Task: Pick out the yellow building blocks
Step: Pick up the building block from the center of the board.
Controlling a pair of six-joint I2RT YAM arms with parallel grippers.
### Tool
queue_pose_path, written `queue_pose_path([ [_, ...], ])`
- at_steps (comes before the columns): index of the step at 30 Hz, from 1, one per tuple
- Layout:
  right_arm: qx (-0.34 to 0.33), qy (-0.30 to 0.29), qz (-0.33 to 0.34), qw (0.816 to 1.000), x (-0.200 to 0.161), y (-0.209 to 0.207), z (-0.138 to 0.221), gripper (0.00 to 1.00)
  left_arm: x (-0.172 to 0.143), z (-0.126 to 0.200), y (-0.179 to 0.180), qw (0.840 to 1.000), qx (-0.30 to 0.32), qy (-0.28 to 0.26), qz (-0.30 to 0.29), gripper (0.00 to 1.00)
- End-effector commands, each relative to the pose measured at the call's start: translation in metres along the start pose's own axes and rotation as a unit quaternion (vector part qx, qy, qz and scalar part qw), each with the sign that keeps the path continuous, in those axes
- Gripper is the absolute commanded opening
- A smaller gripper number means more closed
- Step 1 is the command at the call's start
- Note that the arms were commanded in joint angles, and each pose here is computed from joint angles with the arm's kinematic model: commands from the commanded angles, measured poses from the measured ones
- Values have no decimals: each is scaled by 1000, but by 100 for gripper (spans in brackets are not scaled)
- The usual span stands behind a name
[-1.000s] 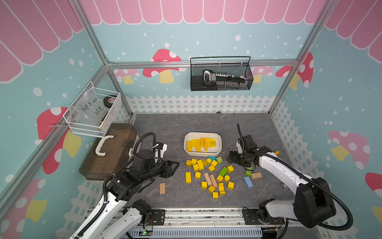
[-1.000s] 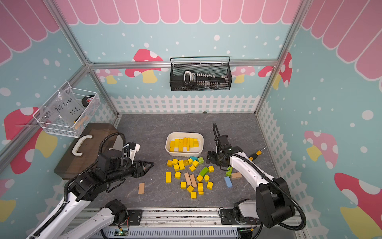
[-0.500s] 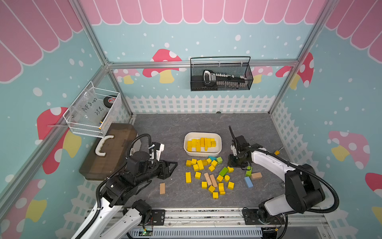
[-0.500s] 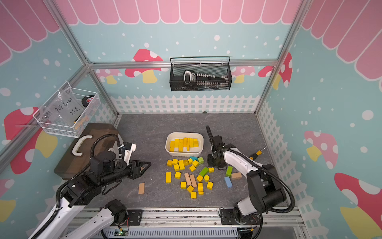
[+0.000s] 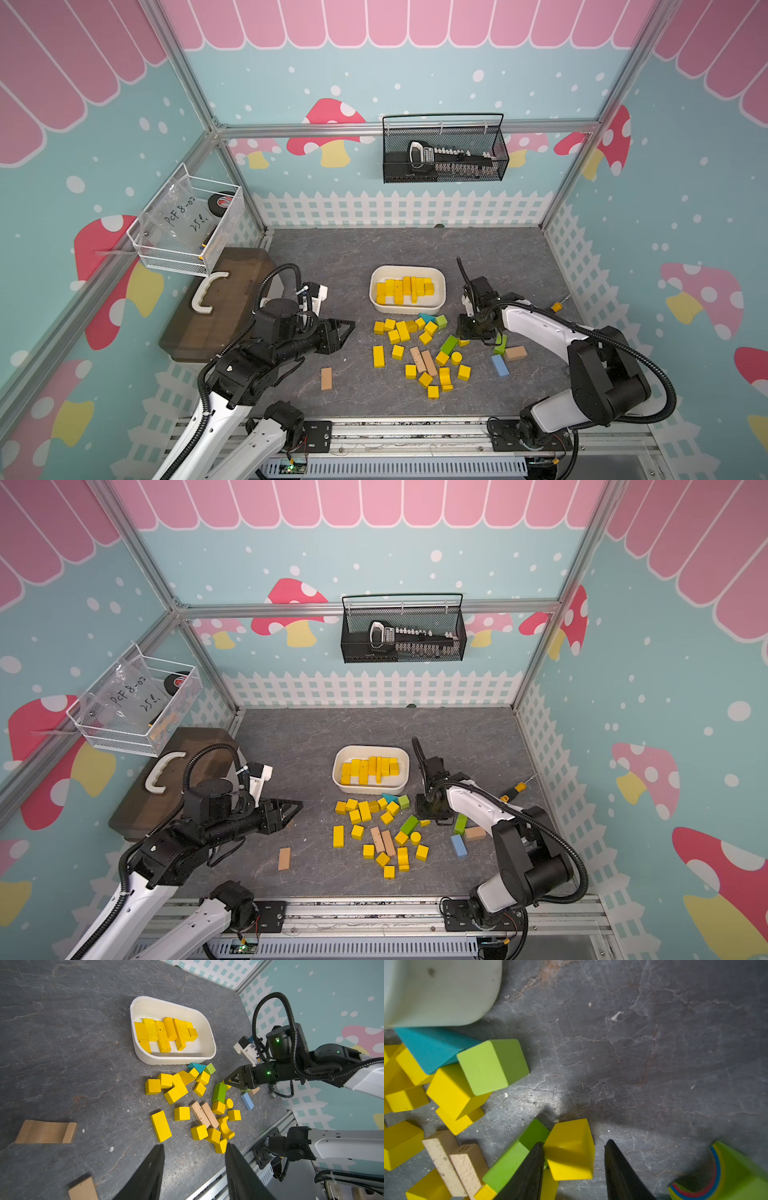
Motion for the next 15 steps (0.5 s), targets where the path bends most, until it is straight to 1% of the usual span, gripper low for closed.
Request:
queue_pose_path([
  [1,-14,17,-4,1000,-14,-5,-5,47,0,-1,-2,1000,-11,0,-5,51],
  [7,-7,2,0,1000,-14,-1,3,47,1,-1,-1,1000,-7,-2,-4,51],
  [9,-9,-2,0,1000,-15,-2,4,47,5,-1,5,1000,2,-9,3,51],
  [12,-14,-5,1,1000,-17,-5,4,44,7,-1,8,1000,8,-11,8,50],
  [15,-14,-5,6,1000,-18,-6,1,39,9,-2,10,1000,11,-13,12,50],
])
Point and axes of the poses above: each gripper's point midway between its finger pads, its own z axis back along the fingers, its own y axis along the line the jaws close on, x = y × z, the point moved 1 cm from there along z, back along the fingers, and after that the axes turned 4 degrees about z, right-handed, at the moved point
